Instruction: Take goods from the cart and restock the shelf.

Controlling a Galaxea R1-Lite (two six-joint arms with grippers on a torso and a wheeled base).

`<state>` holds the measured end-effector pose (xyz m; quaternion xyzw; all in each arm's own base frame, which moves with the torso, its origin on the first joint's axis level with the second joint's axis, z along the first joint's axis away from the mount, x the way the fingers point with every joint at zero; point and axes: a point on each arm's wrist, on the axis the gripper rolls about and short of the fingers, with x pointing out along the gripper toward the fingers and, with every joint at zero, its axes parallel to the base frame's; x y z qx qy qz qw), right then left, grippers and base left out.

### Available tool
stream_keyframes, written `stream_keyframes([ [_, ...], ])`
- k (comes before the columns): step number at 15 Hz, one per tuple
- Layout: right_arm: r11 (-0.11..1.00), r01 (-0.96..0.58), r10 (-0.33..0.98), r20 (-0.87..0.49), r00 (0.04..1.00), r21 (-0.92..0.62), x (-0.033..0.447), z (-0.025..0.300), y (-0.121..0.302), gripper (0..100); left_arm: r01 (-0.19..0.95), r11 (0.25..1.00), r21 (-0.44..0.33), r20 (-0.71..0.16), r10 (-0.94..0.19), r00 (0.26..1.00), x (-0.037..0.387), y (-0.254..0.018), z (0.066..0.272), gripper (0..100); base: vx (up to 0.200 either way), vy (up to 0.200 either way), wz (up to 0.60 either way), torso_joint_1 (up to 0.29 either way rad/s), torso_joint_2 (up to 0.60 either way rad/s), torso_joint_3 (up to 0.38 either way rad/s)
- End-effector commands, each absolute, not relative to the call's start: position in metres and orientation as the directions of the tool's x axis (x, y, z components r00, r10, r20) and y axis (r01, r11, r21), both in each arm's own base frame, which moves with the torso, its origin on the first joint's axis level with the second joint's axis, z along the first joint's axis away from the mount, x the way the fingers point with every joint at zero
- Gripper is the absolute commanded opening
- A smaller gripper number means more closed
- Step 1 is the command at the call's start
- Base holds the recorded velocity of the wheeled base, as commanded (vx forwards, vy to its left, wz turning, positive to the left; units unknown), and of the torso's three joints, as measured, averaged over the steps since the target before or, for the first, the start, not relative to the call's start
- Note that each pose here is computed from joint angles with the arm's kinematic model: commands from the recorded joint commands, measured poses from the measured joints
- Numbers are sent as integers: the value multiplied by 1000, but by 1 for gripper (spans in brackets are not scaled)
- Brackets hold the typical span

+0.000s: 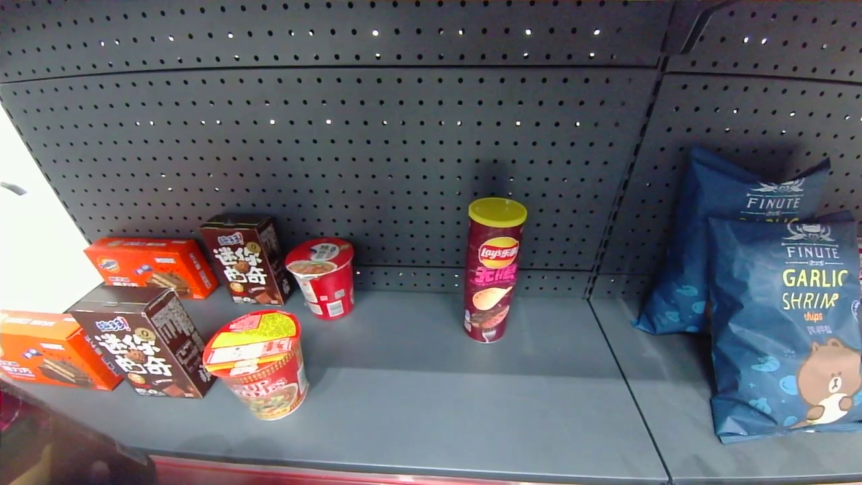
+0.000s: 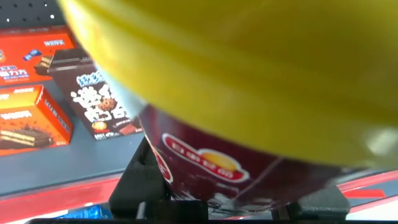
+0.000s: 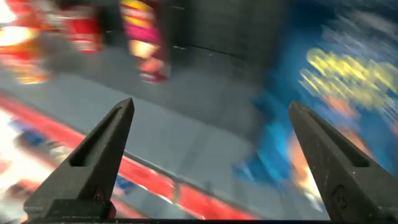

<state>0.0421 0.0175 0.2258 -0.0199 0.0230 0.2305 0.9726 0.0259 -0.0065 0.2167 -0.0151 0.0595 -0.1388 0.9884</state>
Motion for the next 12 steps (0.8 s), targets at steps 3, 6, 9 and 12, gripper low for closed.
stream_keyframes([
  [3,812,-584,574,-163,803,-16,128,244,66,100,273,961,-51,-138,-278,951,33,-7,219,0,0,0,0,0,0,0],
  [6,801,-598,590,-149,794,-16,154,241,79,100,275,960,-52,-136,-279,951,33,-7,219,0,0,0,0,0,0,0],
  [9,744,-665,646,-186,740,-60,187,230,98,100,274,960,-55,-157,-279,947,36,-7,216,0,0,0,0,0,0,0],
  [12,708,-701,677,-202,708,-87,207,227,110,100,272,961,-55,-157,-278,948,36,-7,215,0,0,0,0,0,0,0],
])
